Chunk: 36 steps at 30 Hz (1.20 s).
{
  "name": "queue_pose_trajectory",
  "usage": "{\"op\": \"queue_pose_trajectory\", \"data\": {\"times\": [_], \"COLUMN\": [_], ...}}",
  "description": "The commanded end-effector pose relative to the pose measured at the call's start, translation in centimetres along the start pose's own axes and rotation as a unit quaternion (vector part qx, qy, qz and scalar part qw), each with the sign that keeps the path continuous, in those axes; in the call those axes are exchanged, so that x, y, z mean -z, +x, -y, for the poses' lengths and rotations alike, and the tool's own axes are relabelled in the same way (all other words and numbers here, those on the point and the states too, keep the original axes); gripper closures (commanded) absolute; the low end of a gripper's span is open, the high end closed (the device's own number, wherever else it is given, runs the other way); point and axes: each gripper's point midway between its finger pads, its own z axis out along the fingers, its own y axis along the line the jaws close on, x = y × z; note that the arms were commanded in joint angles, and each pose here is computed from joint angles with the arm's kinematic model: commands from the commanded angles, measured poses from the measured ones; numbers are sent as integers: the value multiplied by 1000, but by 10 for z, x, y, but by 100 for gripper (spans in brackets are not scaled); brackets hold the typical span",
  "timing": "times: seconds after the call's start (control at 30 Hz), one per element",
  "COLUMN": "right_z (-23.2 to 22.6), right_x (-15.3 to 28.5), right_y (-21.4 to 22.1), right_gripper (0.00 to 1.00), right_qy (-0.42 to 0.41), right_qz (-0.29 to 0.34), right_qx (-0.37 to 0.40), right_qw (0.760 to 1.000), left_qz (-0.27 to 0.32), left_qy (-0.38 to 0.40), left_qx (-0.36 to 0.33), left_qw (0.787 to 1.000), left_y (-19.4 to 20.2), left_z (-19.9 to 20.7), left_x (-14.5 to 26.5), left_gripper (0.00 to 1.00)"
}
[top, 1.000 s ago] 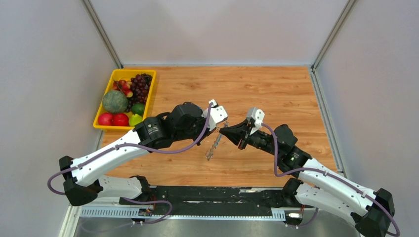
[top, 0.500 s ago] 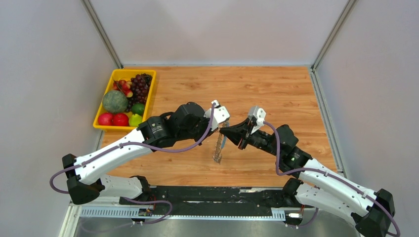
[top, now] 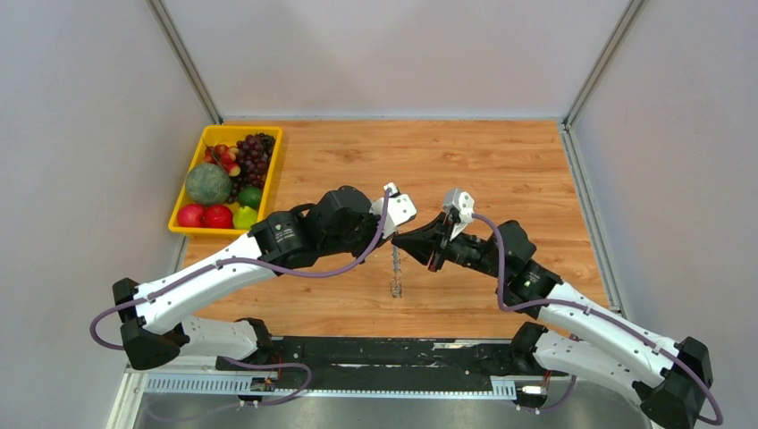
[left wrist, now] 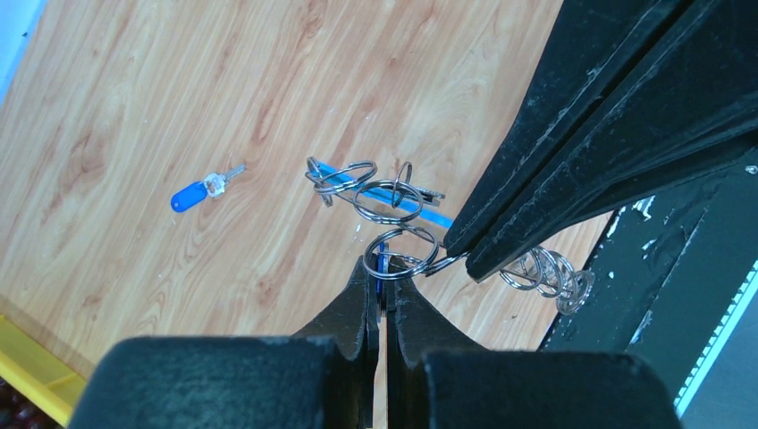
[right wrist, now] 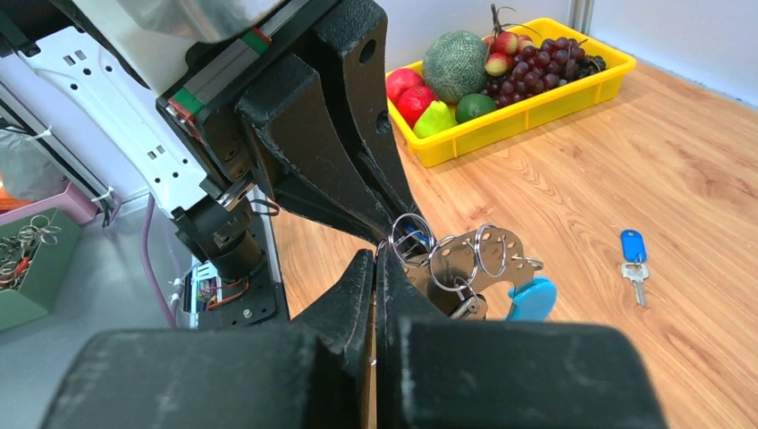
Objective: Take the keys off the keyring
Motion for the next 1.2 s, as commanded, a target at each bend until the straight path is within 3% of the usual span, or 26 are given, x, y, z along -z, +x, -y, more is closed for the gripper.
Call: {"op": "queue_pose_trajectory", "data": {"times": [0.0,1.17], "right_z": [-22,-20], "right_x": [-5,-18], "right_y": [-23,29], "right_gripper": [100,100], "right_qy": [-47,-59], "right_qz": [13,-84], "right_qx": [-18,-106], "right_qw": [999,989], "left_qz": [26,97], "left_qy": [-31,-74], "left_qx": [-6,-11], "left_qw": [999,992], "left_y": [-11,-31], "left_z": [-13,-31], "left_x": [11,41], "left_gripper": [100,100]}}
